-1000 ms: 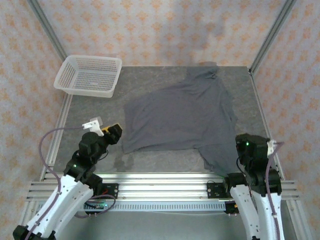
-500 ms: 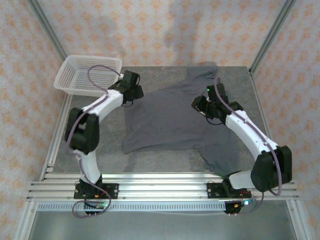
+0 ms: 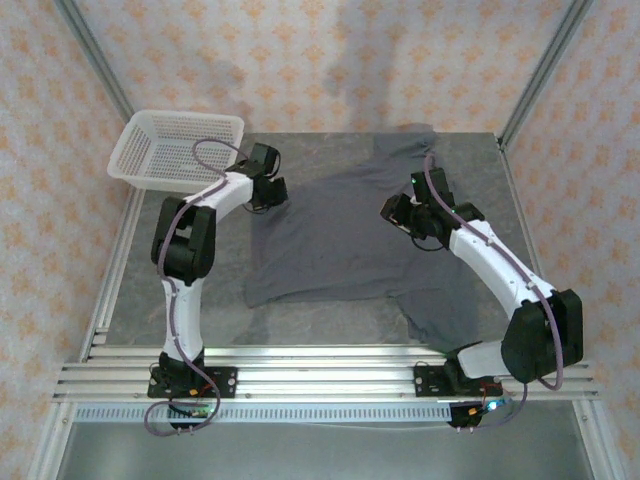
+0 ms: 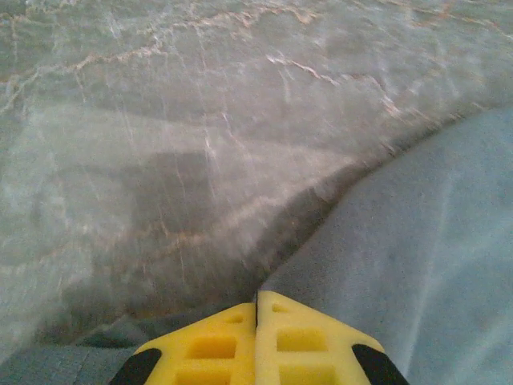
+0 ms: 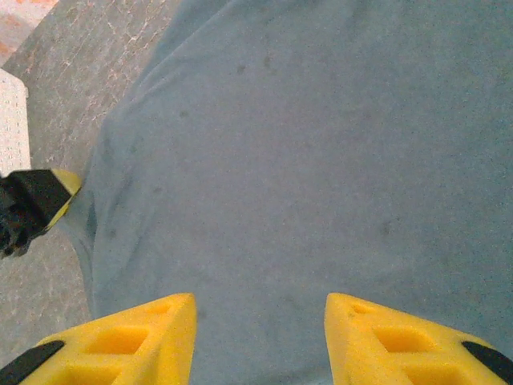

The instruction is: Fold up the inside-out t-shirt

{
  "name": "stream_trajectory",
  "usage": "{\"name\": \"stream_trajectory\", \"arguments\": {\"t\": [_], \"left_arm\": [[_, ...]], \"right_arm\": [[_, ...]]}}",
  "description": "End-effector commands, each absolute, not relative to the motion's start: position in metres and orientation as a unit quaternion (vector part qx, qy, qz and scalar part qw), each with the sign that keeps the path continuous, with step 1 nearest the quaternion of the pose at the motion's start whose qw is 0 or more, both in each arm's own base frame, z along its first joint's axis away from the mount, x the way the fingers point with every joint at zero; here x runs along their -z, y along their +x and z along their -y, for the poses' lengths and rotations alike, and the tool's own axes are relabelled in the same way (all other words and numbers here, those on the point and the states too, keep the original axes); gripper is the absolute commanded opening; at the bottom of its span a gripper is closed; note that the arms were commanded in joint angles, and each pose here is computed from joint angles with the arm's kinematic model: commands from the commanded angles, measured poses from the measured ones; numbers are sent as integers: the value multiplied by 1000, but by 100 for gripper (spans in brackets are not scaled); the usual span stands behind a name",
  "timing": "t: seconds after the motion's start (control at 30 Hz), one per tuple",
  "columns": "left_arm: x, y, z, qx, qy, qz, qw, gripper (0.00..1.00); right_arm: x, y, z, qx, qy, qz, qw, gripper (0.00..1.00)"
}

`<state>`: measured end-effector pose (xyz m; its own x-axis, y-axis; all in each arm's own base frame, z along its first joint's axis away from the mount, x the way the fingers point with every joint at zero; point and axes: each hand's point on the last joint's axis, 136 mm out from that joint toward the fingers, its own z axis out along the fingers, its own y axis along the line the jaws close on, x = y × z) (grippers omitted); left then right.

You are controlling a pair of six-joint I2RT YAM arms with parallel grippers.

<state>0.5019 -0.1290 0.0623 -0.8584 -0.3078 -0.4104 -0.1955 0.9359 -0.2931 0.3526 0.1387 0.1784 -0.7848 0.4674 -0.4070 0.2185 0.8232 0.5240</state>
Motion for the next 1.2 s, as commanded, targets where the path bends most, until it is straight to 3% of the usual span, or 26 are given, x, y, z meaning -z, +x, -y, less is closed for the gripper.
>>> {"name": "stream_trajectory", "arguments": {"t": [0.0, 0.13, 0.27, 0.33, 0.43, 0.67, 0.83, 1.03, 1.17], "left_arm": [[-127, 492, 150, 161, -75, -938, 299, 0], [-141, 445, 184, 102, 32, -937, 332, 0], [-87, 390, 213, 52, 105, -945, 307, 0], [-65, 365, 224, 33, 136, -942, 305, 12], [-79, 346, 234, 34, 152, -925, 346, 27], [-170, 344, 184, 65, 19, -888, 455, 41], [-156, 362, 143, 116, -97, -911, 383, 40], [-108, 391, 157, 196, -143, -931, 272, 41], [-85, 420, 169, 244, -156, -922, 258, 45]], "right_arm": [[-198, 358, -136, -229, 184, -909, 296, 46], [-190, 357, -135, -225, 191, -911, 290, 46], [-182, 353, -133, -220, 195, -913, 284, 46], [-179, 353, -132, -216, 196, -914, 282, 46], [-179, 356, -133, -215, 195, -915, 281, 46], [-176, 369, -161, -239, 162, -920, 265, 47], [-156, 382, -201, -243, 128, -929, 249, 47], [-138, 404, -243, -251, 91, -934, 235, 47], [-124, 411, -266, -255, 73, -941, 213, 47]]}}
